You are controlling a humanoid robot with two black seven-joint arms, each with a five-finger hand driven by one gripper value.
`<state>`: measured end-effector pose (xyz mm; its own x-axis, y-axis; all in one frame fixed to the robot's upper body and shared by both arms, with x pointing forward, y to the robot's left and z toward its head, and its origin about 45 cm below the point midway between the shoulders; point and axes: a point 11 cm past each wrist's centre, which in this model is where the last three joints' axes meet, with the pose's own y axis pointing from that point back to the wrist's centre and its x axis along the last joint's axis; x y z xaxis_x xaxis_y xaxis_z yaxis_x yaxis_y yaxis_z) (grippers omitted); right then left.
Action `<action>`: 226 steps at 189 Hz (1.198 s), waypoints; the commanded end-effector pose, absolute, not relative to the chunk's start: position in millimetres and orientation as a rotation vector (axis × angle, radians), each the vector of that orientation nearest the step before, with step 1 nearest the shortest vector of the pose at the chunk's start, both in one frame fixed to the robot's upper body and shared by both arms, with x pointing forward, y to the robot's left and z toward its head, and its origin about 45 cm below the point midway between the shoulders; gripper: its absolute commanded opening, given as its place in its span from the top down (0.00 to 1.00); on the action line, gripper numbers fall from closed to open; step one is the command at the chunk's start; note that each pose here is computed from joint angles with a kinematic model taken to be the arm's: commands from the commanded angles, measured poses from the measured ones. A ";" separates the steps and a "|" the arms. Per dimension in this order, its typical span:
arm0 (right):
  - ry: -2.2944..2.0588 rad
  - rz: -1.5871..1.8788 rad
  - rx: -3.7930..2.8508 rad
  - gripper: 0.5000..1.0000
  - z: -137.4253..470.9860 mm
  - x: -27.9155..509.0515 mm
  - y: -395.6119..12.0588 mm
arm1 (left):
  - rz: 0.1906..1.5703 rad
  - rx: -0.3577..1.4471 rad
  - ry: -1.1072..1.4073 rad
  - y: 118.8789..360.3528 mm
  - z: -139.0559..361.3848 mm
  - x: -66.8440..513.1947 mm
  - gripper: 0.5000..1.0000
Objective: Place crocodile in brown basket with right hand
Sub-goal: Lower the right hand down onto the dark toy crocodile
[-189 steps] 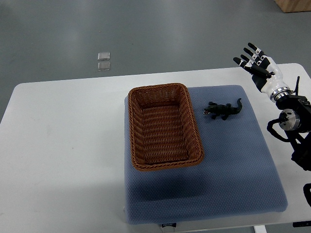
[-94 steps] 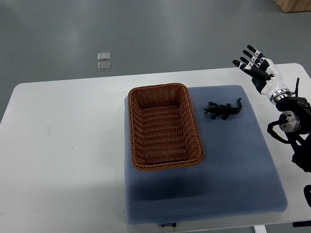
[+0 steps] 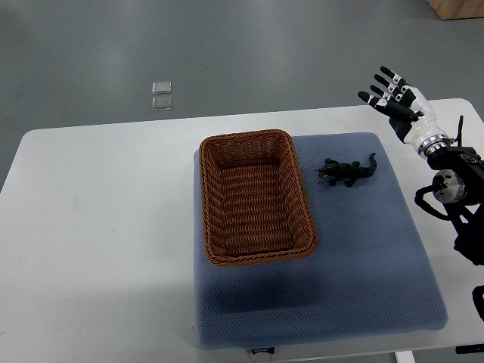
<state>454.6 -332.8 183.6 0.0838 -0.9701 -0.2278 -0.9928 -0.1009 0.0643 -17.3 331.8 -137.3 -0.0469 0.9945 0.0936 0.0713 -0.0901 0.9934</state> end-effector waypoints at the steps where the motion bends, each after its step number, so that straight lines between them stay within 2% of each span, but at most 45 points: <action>1: 2.030 0.297 -2.280 0.14 183.4 453.6 -331.3 | 1.279 1.305 1.253 331.6 -137.3 -17.4 0.00; 56: 1.982 0.009 -2.670 0.14 194.0 452.9 -325.8 | 1.280 1.304 1.254 331.6 -137.3 -17.3 0.00; 88: 1.882 -0.359 -2.976 0.14 204.2 451.1 -326.4 | 1.280 1.304 1.254 331.6 -137.3 -17.3 0.00; 156: 1.427 -1.127 -3.440 0.14 183.2 435.5 -303.4 | 1.282 1.305 1.253 331.8 -137.3 -17.3 0.00; 226: 1.187 -1.410 -3.548 0.15 175.5 431.8 -296.1 | 1.282 1.305 1.253 331.8 -137.3 -17.3 0.00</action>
